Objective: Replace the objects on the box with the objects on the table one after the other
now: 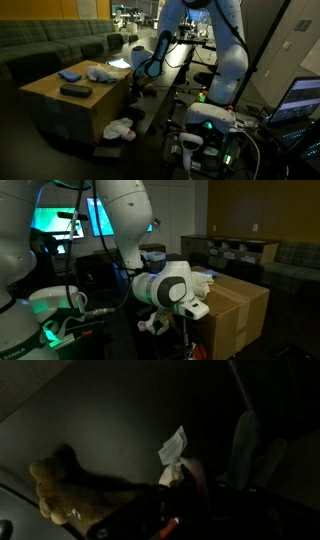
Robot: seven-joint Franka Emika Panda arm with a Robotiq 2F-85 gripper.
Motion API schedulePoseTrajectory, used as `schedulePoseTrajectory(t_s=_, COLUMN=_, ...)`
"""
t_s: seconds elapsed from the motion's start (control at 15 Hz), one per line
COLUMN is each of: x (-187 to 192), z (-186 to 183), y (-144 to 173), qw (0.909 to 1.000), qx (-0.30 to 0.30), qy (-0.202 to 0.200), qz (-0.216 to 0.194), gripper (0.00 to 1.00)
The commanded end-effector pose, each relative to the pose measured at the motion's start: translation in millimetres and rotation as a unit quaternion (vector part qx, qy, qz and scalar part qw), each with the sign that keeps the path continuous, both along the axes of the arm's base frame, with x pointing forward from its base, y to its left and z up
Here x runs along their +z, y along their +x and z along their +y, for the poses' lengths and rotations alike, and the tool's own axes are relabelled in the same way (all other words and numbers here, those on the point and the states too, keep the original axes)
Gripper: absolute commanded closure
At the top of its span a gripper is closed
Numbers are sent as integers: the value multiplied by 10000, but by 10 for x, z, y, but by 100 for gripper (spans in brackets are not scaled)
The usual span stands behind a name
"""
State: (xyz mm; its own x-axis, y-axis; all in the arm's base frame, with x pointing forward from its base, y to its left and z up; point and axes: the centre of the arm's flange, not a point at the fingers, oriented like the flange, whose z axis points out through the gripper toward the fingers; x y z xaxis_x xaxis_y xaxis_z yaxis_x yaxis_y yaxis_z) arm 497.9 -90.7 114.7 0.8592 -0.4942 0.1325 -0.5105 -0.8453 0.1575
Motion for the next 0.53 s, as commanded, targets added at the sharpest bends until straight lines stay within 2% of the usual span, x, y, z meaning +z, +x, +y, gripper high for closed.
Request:
schedulePoseTrajectory(t_s=0.0, x=-32, z=-75, y=-19, qw=9998, qx=-2, qy=60, qz=177, gripper=96)
schedulePoseTrajectory(t_s=0.27, x=-97, z=-86, y=-184, qw=9994, qx=-184, qy=87, qz=295, gripper=97)
schedulePoseTrajectory(t_s=0.33, x=-137, z=26, y=-368, qw=9992, qx=-234, qy=90, qz=307, gripper=97)
schedulePoseTrajectory(t_s=0.47, x=-237, z=63, y=-466, qw=9987, qx=-351, qy=121, qz=338, gripper=97)
